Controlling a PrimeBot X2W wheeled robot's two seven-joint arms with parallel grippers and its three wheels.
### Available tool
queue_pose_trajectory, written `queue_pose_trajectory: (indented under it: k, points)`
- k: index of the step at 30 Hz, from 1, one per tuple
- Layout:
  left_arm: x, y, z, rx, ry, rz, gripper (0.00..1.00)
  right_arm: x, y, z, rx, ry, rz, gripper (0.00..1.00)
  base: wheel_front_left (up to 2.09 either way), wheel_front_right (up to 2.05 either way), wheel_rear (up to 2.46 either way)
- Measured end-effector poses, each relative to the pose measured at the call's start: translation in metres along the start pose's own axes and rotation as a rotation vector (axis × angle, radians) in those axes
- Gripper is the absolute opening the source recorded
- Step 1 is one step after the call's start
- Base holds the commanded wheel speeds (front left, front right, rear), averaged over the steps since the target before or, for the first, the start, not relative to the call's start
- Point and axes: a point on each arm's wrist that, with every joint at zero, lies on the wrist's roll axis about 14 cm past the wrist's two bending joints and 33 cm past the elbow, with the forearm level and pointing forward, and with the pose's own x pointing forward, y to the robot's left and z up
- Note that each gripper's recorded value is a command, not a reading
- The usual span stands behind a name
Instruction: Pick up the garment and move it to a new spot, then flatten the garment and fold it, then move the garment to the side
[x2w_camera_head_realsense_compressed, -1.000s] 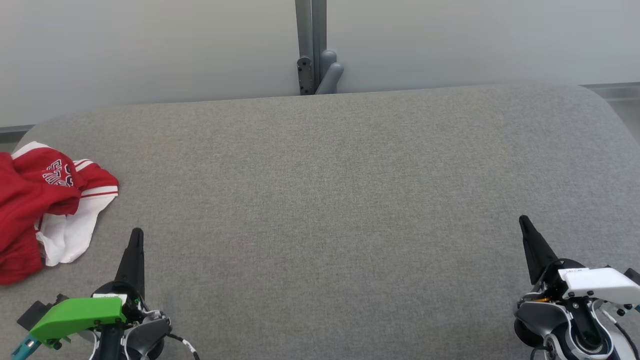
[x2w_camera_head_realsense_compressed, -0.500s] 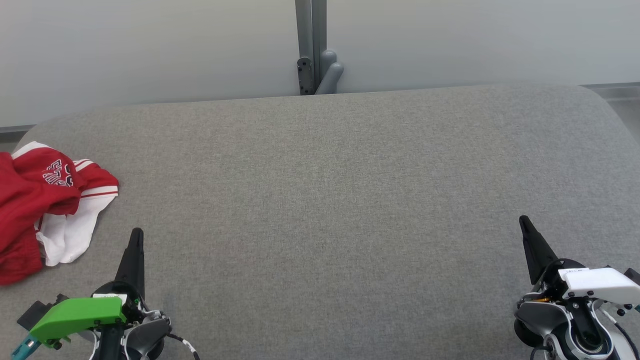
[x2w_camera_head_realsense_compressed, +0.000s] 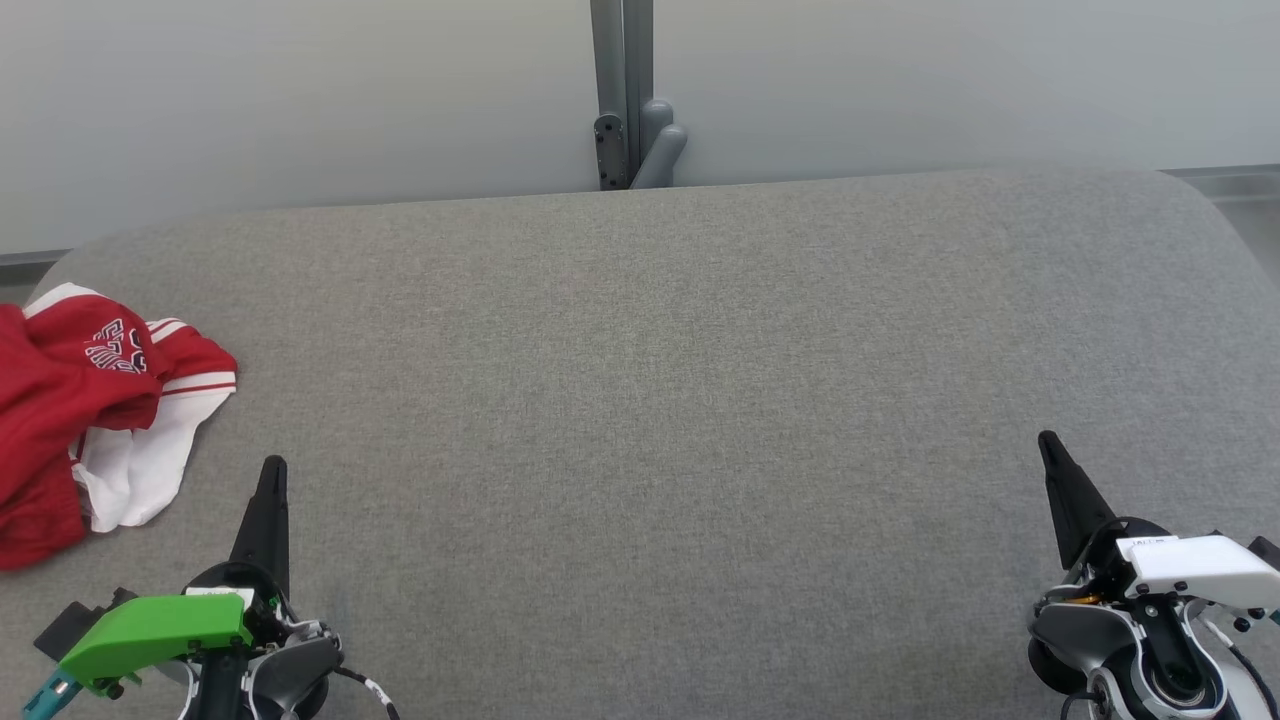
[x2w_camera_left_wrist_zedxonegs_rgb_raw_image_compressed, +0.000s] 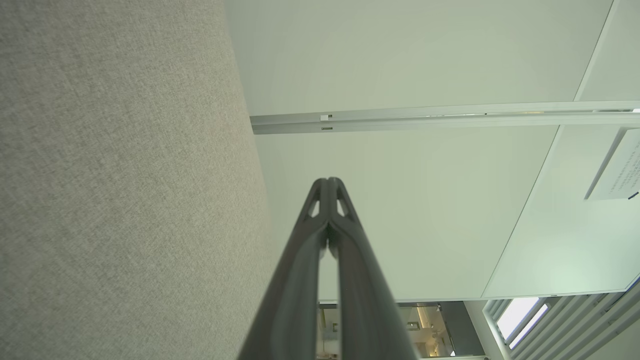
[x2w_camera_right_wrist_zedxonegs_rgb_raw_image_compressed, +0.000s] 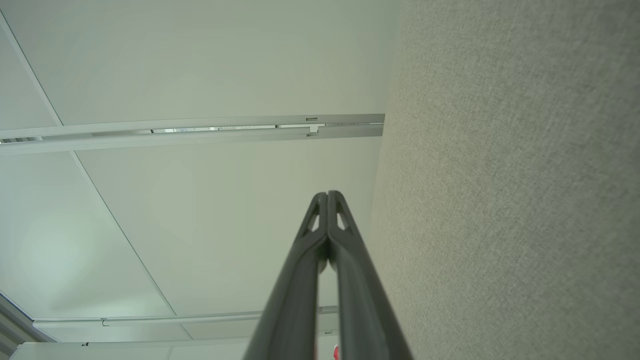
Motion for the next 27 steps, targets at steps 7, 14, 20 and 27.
queue_pose_trajectory:
  k: [7,14,20,27]
  points:
    - [0.0,0.0,0.0,0.0,0.0,0.0,0.0,0.0,0.0,0.0,0.0,0.0,0.0,0.0,0.0,0.0,0.0]
    - [0.0,0.0,0.0,0.0,0.0,0.0,0.0,0.0,0.0,0.0,0.0,0.0,0.0,0.0,0.0,0.0,0.0]
    - [0.0,0.0,0.0,0.0,0.0,0.0,0.0,0.0,0.0,0.0,0.0,0.0,0.0,0.0,0.0,0.0,0.0]
    - [0.0,0.0,0.0,0.0,0.0,0.0,0.0,0.0,0.0,0.0,0.0,0.0,0.0,0.0,0.0,0.0,0.0]
